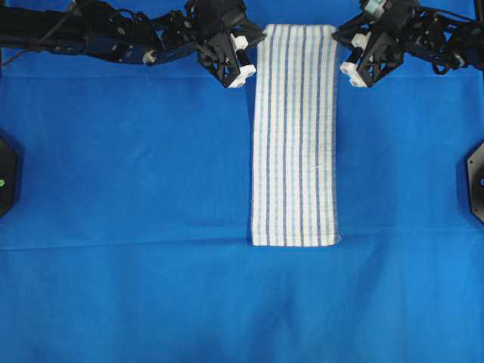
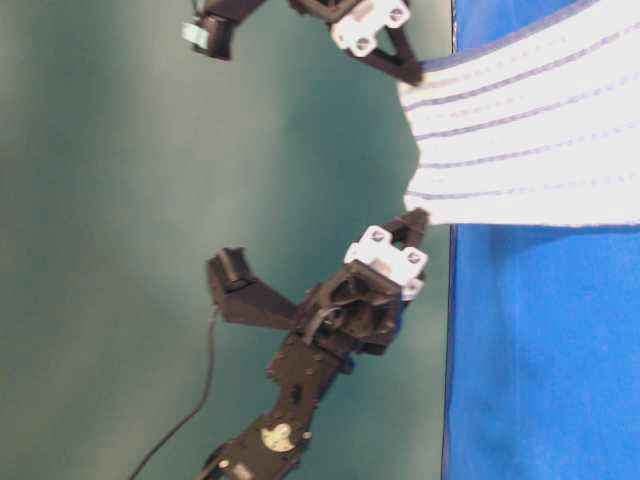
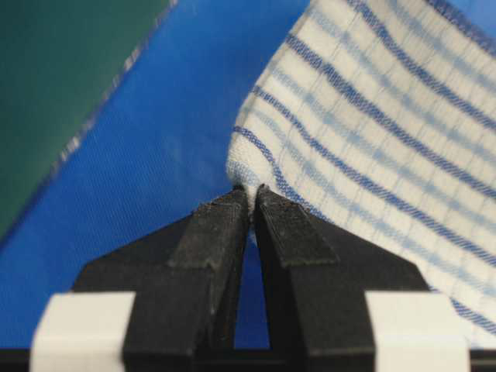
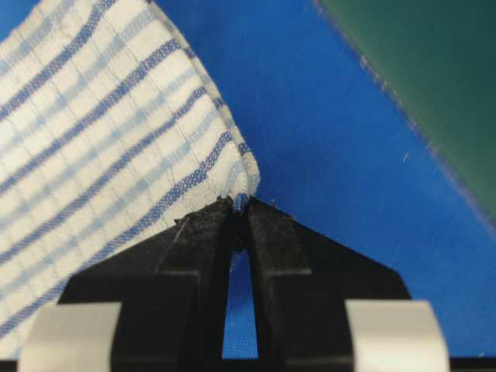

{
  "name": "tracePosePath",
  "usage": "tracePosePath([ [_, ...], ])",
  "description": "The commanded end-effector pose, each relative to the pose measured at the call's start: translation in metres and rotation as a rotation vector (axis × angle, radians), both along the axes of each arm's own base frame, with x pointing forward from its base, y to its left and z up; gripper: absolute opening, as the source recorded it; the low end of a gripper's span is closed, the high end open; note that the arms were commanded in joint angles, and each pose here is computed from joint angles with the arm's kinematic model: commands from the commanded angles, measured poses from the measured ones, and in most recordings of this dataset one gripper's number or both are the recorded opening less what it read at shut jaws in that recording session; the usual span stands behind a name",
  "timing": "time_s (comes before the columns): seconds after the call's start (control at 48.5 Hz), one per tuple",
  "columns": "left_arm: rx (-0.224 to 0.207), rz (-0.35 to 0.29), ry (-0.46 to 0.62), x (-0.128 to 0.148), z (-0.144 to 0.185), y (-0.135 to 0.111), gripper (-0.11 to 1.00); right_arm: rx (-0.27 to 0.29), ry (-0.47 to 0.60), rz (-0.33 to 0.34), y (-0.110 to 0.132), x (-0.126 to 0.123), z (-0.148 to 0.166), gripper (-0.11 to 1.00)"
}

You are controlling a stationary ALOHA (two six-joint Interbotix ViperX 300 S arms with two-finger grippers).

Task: Fold a vertical towel.
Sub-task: 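Lift the top edge with both grippers, raising it off the table, then carry the top edge down toward the bottom edge with both grippers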

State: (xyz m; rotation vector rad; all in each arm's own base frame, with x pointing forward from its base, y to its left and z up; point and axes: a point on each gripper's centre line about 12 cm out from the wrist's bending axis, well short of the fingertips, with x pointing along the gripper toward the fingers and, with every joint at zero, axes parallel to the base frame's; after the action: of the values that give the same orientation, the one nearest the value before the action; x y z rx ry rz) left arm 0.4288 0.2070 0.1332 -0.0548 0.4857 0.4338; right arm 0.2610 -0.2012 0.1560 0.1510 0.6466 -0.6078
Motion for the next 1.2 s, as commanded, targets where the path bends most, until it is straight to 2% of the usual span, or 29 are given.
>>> tracePosePath([
  [0.0, 0.037, -0.015, -0.059, 0.004, 0.032, -0.004, 0.04, -0.042, -0.047, -0.001, -0.001, 0.000, 0.025, 0.08],
  [0.227, 0.056, -0.075, -0.064, 0.000, 0.058, -0.032, 0.04, -0.064, -0.090, 0.030, 0.019, -0.008, 0.044, 0.08],
  [0.453, 0.047, -0.157, -0.052, -0.007, 0.072, -0.074, 0.04, -0.049, -0.124, 0.104, 0.056, -0.013, 0.046, 0.08],
  [0.598, 0.036, -0.227, -0.029, -0.008, 0.069, -0.105, 0.04, -0.024, -0.161, 0.187, 0.090, -0.015, 0.048, 0.08],
  [0.701, 0.028, -0.277, -0.008, -0.009, 0.062, -0.127, 0.04, 0.015, -0.181, 0.240, 0.112, -0.014, 0.048, 0.08],
  [0.866, 0.016, -0.353, 0.029, -0.010, 0.054, -0.160, 0.04, 0.103, -0.155, 0.317, 0.144, -0.010, 0.038, 0.08],
  [1.175, -0.010, -0.447, 0.085, -0.010, 0.030, -0.202, 0.04, 0.240, -0.082, 0.416, 0.191, 0.004, 0.012, 0.08],
])
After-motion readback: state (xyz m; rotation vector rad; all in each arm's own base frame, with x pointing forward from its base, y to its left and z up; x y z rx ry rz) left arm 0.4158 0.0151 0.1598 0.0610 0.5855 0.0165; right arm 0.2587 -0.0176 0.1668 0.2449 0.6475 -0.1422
